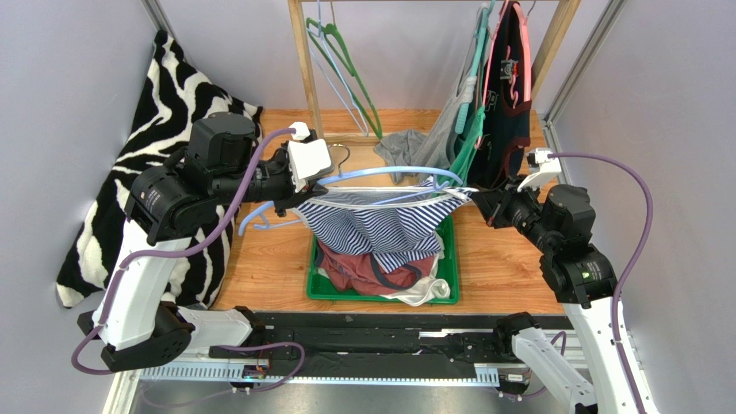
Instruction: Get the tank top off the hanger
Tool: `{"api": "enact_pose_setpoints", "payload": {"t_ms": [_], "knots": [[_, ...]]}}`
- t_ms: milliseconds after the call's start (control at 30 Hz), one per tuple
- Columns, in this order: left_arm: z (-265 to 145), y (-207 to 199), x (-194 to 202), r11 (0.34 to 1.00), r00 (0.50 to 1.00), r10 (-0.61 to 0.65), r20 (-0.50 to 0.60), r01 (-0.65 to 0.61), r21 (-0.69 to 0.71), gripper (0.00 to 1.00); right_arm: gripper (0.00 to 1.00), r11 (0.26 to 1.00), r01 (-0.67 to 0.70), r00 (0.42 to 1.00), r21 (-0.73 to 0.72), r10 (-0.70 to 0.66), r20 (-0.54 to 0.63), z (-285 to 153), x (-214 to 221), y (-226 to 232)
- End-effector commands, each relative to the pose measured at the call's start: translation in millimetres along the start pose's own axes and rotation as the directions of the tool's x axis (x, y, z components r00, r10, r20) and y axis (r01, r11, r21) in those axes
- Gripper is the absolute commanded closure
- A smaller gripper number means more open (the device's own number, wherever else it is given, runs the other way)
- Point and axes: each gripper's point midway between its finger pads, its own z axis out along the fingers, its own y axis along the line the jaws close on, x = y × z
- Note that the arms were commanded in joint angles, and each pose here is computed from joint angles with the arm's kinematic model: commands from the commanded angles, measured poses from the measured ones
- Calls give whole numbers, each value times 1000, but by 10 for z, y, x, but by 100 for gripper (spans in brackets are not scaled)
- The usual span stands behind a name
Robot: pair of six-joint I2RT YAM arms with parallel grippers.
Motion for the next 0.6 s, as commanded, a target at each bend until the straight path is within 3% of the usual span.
{"api": "enact_pose_setpoints", "payload": {"t_ms": [0,100,133,167,200,300,333,400,567], "knots": [[-286,122,-162,994,998,20,60,-13,-112,100,100,985,14,1000,173,-13,-7,16,57,-375],[-287,76,-205,996,997,21,78,-14,-85,100,99,999,12,999,36,-10,-37,87,136,-159],[-273,72,-227,997,996,21,83,-15,-76,100,94,999,26,999,-21,-27,-27,93,110,-61],[-253,54,-253,998,996,17,91,-12,-59,100,85,993,37,998,-111,-42,-43,76,143,105],[-248,57,-273,998,995,17,96,-12,-57,100,56,985,57,998,-160,-63,-31,36,110,212],[-173,79,-360,999,994,6,111,-2,-36,100,28,944,180,984,-276,-167,69,-224,-69,541],[-113,96,-395,1000,994,0,113,3,-22,100,22,926,245,967,-287,-212,142,-379,-177,609],[-41,63,-427,1000,993,2,114,-3,12,99,15,913,302,946,-274,-252,204,-521,-298,643],[278,-198,-334,986,998,55,43,-61,157,99,11,842,454,867,-292,-343,361,-863,-734,926]]}}
